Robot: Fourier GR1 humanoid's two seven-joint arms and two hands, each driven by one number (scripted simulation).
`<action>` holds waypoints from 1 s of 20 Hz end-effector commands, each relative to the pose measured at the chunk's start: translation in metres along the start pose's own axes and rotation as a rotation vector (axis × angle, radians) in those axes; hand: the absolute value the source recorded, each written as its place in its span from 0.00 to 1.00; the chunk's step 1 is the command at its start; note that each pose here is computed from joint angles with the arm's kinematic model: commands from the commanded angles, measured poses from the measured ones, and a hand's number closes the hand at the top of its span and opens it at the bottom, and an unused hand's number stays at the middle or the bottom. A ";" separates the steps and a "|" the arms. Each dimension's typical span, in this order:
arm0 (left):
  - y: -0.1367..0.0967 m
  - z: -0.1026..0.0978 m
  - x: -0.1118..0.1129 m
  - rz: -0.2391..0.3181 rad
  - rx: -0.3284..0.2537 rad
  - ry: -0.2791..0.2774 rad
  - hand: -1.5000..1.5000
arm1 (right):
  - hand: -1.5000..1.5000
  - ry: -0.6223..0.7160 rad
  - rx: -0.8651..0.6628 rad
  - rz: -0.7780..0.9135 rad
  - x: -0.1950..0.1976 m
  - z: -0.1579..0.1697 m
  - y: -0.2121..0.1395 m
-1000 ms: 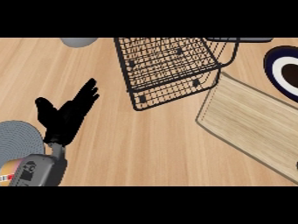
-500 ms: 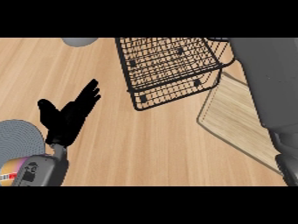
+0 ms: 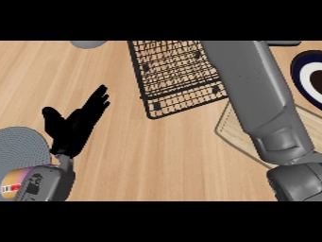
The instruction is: Pick the cupcake from the tray and place it in the tiered basket
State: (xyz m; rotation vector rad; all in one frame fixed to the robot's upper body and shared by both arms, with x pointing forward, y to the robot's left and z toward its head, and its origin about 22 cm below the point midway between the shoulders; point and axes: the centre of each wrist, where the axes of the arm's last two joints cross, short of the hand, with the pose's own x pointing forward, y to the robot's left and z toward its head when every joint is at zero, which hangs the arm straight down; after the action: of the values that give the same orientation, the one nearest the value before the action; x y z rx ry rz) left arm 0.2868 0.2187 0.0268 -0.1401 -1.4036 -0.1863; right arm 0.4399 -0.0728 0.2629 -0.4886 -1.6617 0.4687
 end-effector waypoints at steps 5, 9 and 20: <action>-0.003 -0.009 0.014 -0.023 -0.021 -0.027 0.50 | 0.00 -0.103 0.054 -0.155 -0.002 -0.008 0.038; -0.001 -0.001 0.004 -0.011 0.000 -0.004 0.50 | 0.00 -0.202 0.006 -0.186 0.008 -0.010 0.041; 0.005 0.008 -0.012 0.006 0.038 0.007 0.50 | 0.00 -0.005 -0.316 -0.338 -0.003 -0.028 -0.019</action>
State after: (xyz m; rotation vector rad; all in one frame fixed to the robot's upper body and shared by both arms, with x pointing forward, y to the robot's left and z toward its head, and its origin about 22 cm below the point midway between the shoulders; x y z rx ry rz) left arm 0.2858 0.2136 0.0235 -0.1322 -1.3930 -0.1728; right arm 0.4610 -0.0624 0.2634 -0.3854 -1.8539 0.0771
